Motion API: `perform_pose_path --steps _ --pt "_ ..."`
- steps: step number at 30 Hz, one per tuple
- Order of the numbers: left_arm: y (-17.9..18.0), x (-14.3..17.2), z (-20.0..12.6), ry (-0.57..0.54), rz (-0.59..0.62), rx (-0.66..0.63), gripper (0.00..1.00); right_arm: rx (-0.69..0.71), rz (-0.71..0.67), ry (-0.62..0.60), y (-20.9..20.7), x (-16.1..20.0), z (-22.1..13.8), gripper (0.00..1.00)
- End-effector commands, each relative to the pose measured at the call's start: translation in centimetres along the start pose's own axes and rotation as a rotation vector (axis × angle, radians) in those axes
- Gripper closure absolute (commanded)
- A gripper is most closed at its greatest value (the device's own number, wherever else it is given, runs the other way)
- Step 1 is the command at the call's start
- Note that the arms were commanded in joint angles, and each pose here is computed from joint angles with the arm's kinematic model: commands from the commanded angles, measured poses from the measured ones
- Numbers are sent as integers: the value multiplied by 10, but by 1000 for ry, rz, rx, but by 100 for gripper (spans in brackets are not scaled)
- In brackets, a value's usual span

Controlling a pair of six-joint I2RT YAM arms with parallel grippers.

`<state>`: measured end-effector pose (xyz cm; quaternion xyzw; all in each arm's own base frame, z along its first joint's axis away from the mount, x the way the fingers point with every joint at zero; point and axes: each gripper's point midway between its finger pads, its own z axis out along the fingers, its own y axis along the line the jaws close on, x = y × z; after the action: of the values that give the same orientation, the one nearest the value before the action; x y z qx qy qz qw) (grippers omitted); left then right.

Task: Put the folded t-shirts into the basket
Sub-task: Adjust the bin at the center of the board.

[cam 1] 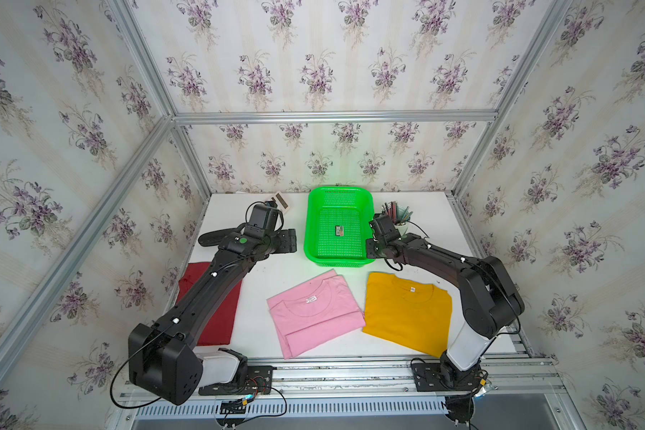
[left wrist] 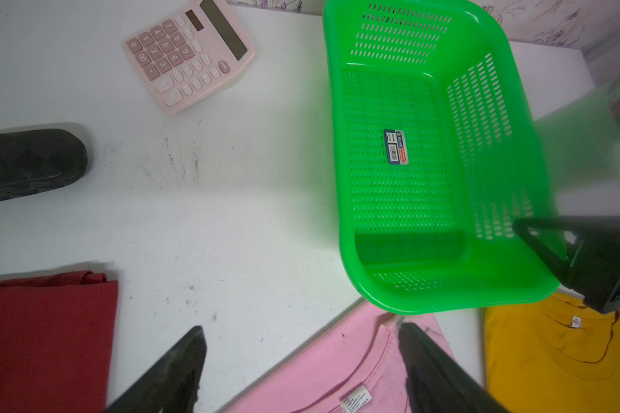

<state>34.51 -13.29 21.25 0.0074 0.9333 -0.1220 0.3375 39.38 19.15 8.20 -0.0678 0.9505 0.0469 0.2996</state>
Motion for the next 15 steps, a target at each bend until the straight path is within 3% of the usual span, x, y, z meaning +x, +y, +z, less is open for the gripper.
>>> perform_pose_path --steps 1,9,15 --pt "2 -10 -2 -51 -7 -15 14 -39 -137 -9 8 -2 -2 77" --pt "6 -14 -6 -106 -15 -25 16 -32 -313 45 1 10 -2 87" --pt "3 -15 -2 -111 -15 -10 16 -115 -425 92 12 17 1 89"
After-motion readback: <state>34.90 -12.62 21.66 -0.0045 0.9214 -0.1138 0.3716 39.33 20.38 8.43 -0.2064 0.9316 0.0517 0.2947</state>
